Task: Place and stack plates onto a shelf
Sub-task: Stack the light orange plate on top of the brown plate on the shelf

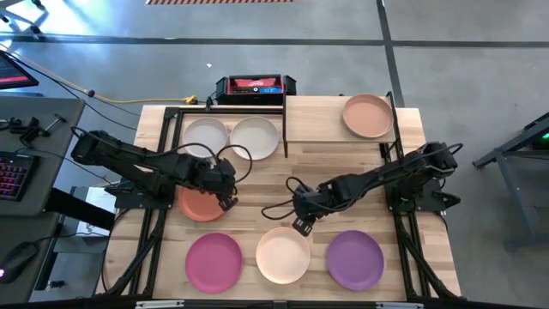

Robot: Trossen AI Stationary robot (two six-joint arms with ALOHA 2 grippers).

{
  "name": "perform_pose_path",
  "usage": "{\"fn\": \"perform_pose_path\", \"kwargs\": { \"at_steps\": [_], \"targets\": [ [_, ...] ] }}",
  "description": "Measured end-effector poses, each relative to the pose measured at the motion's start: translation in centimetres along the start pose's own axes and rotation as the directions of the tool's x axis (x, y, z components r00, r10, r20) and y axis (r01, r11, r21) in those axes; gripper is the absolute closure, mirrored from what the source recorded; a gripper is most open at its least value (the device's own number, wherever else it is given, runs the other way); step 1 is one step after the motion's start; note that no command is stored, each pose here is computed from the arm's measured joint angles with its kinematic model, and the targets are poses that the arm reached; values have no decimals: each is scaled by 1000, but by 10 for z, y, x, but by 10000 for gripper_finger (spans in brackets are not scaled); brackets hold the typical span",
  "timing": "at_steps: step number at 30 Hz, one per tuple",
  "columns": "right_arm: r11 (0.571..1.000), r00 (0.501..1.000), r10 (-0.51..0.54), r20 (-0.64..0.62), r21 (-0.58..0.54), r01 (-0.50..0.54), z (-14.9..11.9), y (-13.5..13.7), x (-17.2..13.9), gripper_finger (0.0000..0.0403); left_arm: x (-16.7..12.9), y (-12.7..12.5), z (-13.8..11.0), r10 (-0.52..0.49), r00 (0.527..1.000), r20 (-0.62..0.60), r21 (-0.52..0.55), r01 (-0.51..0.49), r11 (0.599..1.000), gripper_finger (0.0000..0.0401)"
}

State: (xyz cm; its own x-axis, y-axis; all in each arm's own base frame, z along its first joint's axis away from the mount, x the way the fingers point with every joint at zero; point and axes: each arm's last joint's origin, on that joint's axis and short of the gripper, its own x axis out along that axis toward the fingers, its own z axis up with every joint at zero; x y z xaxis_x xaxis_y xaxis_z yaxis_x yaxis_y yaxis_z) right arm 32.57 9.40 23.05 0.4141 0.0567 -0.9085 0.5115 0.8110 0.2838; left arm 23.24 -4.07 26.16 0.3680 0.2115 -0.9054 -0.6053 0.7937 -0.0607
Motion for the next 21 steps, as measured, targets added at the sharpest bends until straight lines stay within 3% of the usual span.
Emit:
{"fn": "perform_pose_path", "kwargs": {
  "at_steps": [21],
  "targets": [
    [997, 995, -58, -83, -52, 53, -40, 29, 59, 258, -2, -4, -4, -8, 1000, 2, -44, 8, 999, 252]
  ]
}}
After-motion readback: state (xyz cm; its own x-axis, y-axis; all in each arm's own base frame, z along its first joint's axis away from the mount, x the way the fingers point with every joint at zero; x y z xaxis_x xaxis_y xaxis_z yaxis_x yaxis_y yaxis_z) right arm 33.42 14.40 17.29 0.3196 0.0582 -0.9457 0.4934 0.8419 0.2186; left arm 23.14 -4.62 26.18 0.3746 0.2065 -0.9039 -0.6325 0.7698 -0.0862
